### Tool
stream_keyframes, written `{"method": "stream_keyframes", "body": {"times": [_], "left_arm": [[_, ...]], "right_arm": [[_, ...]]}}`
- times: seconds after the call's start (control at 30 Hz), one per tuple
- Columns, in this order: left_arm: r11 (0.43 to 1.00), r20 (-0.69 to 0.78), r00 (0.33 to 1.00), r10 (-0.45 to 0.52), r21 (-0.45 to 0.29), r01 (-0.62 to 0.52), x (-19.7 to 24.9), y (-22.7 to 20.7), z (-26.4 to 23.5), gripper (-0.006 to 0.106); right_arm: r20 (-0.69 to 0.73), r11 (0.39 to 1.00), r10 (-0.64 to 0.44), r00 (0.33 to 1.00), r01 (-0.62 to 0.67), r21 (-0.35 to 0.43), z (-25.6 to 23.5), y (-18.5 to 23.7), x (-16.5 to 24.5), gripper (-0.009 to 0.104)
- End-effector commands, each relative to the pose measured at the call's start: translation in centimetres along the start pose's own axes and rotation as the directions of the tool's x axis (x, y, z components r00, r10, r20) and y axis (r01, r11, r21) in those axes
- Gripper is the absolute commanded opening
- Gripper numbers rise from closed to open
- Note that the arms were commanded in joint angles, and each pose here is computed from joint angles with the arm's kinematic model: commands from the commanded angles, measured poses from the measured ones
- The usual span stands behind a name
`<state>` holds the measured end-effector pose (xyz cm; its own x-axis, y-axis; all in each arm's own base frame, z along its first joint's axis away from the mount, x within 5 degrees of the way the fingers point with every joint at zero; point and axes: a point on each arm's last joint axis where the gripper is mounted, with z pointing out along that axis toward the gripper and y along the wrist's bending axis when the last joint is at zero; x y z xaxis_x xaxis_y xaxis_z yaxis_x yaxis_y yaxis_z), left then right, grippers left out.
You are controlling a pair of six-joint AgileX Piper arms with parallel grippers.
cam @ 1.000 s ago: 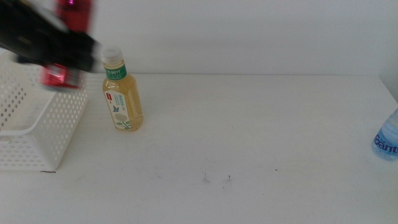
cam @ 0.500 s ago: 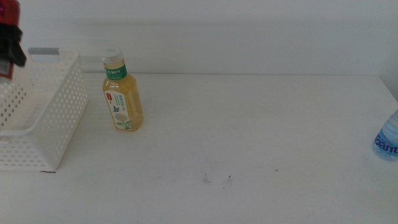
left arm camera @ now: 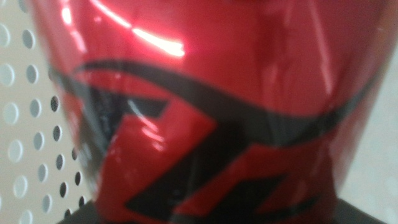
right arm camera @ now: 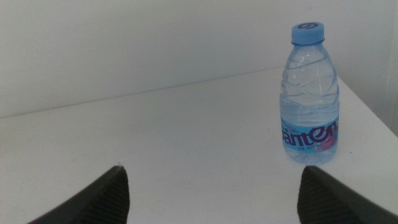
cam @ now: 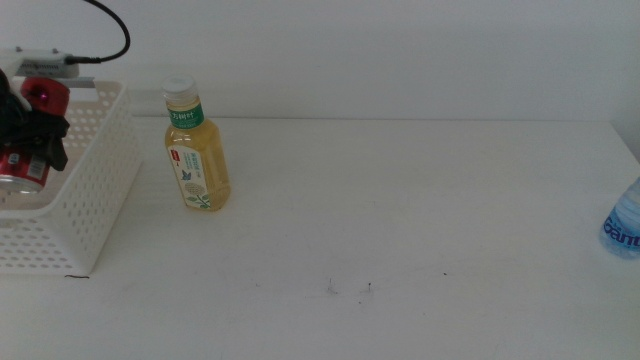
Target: Use arms to grab the bottles and put them into the dustbin to the left of the table.
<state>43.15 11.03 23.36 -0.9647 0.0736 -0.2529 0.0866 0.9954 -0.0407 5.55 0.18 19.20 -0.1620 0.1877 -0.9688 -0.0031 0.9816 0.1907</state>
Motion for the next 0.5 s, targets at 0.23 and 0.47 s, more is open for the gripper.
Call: {"method": "stream_keyframes", "body": {"times": [0.23, 0.47], "left_arm": [[0.999, 0.048, 0.999, -0.002, -0.040, 0.004, -0.5, 0.4, -0.6, 0.085], [0.999, 0.104, 0.994, -0.013, -0.029, 0.016, -0.1, -1.4, -4.7, 0.094]], "right_arm": [[0.011, 1.000, -0.005, 1.000, 0.005, 0.007, 0.0, -0.1, 0.0, 0.086], [0.011, 1.000, -0.005, 1.000, 0.005, 0.007, 0.0, -0.1, 0.0, 0.086]]}}
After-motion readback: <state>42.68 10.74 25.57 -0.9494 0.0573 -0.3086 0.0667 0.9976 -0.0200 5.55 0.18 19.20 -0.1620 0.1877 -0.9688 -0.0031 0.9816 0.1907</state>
